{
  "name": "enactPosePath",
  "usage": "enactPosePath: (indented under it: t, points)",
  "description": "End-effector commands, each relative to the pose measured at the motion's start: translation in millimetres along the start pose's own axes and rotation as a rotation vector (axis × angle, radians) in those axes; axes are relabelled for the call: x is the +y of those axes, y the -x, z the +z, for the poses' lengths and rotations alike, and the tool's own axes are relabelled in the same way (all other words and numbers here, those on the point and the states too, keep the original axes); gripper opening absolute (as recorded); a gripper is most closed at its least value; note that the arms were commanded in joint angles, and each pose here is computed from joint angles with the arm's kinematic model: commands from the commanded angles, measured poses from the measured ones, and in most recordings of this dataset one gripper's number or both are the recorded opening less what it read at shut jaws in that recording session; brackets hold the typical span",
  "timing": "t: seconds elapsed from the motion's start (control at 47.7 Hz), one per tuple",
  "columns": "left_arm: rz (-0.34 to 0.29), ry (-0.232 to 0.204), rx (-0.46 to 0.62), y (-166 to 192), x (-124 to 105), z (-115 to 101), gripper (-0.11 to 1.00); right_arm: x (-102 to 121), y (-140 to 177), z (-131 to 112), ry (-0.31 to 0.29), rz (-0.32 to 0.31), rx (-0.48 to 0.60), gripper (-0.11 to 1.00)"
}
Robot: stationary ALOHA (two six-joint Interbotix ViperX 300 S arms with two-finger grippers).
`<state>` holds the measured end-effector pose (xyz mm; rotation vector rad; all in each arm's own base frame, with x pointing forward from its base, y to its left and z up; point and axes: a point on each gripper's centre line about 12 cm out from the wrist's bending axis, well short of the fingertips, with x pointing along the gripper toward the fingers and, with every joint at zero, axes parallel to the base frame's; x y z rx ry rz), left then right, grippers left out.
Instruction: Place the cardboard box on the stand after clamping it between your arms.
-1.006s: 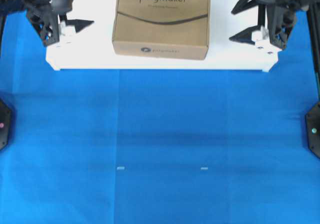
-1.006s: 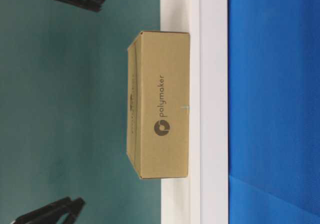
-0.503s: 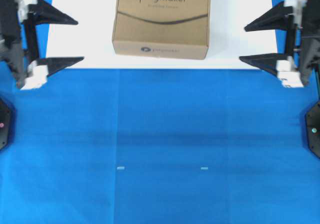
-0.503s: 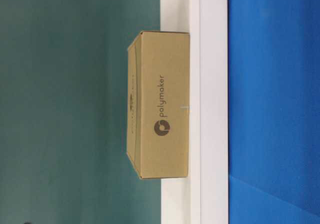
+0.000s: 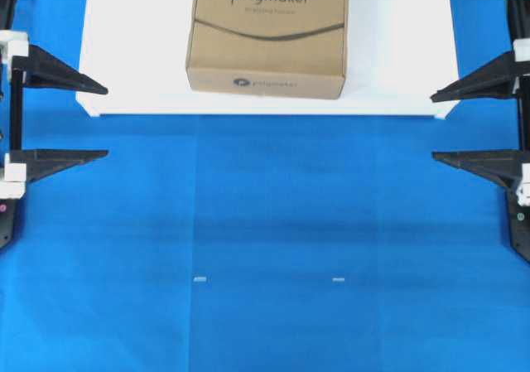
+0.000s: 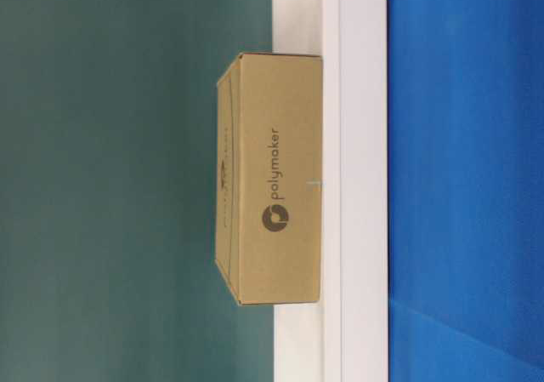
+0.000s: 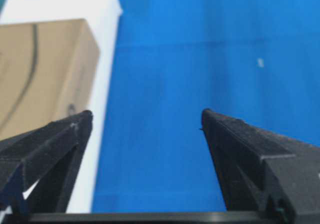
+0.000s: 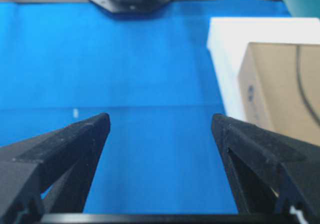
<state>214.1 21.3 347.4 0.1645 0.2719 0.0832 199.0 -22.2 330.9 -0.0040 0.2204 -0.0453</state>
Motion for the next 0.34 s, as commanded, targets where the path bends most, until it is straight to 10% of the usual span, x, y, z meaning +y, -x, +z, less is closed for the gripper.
enactPosePath:
  t: [0.0,0.314]
  points:
    - [-0.011,0.007,-0.03,2.9,-2.3,6.2,0.84,2.2,2.2,2.0,-0.028,0.003,-0.031,0.96]
    - [-0.016,0.012,-0.025,5.3,-4.2,0.1,0.83,0.3,9.0,-8.2,-0.043,-0.027,-0.078,0.96]
